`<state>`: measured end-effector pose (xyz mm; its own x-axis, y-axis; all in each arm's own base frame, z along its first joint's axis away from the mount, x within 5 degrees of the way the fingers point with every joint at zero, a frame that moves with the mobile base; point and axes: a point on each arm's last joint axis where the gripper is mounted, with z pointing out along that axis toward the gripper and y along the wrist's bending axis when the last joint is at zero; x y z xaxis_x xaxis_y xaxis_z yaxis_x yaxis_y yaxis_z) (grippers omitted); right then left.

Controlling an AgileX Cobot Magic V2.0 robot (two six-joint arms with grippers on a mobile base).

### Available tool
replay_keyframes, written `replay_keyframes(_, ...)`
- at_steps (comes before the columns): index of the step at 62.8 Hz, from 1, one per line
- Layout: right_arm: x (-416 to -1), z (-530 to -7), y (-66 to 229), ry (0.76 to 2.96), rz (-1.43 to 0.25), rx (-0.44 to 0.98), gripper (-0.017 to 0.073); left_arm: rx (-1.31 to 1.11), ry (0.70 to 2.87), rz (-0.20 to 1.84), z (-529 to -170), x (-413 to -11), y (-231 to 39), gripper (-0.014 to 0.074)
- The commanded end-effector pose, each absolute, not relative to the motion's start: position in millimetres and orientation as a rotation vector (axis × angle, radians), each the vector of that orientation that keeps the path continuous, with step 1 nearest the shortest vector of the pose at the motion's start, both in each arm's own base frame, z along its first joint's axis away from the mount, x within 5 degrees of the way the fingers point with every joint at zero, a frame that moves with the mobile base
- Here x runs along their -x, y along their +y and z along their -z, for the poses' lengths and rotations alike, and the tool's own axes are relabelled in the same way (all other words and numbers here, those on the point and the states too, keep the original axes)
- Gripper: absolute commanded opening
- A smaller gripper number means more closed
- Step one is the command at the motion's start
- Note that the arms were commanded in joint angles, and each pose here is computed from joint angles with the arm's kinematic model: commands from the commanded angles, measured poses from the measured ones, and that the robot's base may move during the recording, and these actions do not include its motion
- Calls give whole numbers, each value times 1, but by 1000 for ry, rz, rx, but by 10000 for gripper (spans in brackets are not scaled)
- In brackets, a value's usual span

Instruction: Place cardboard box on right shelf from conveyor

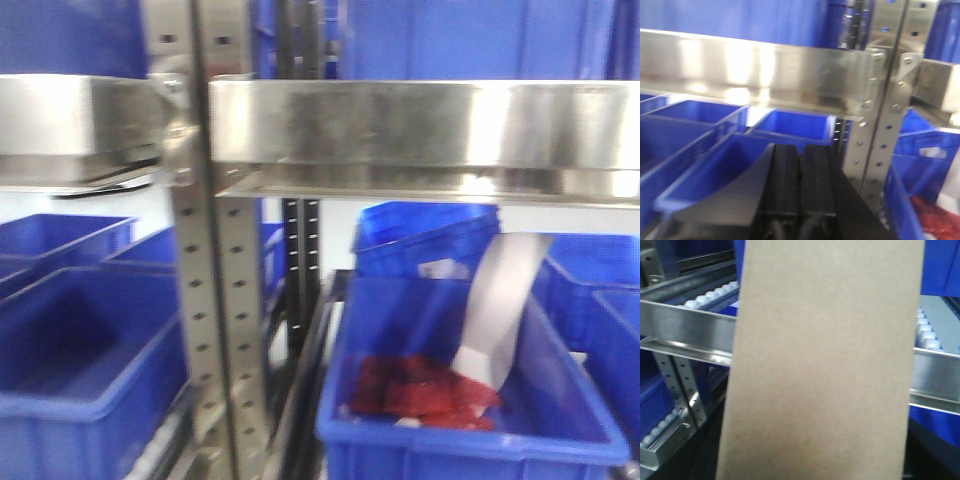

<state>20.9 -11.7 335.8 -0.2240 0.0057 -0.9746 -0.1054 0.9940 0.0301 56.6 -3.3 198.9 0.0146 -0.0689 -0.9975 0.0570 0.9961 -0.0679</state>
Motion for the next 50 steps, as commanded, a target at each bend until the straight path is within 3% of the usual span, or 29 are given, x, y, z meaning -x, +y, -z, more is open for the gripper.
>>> replay_keyframes(1,-22,-352,-11,1683,-92,88,120,24,1449,104,-208,-55,-2,-119)
replay_keyframes(50,-22,-352,-11,1683,-92,88,120,24,1449,104,-208,-55,-2,-119)
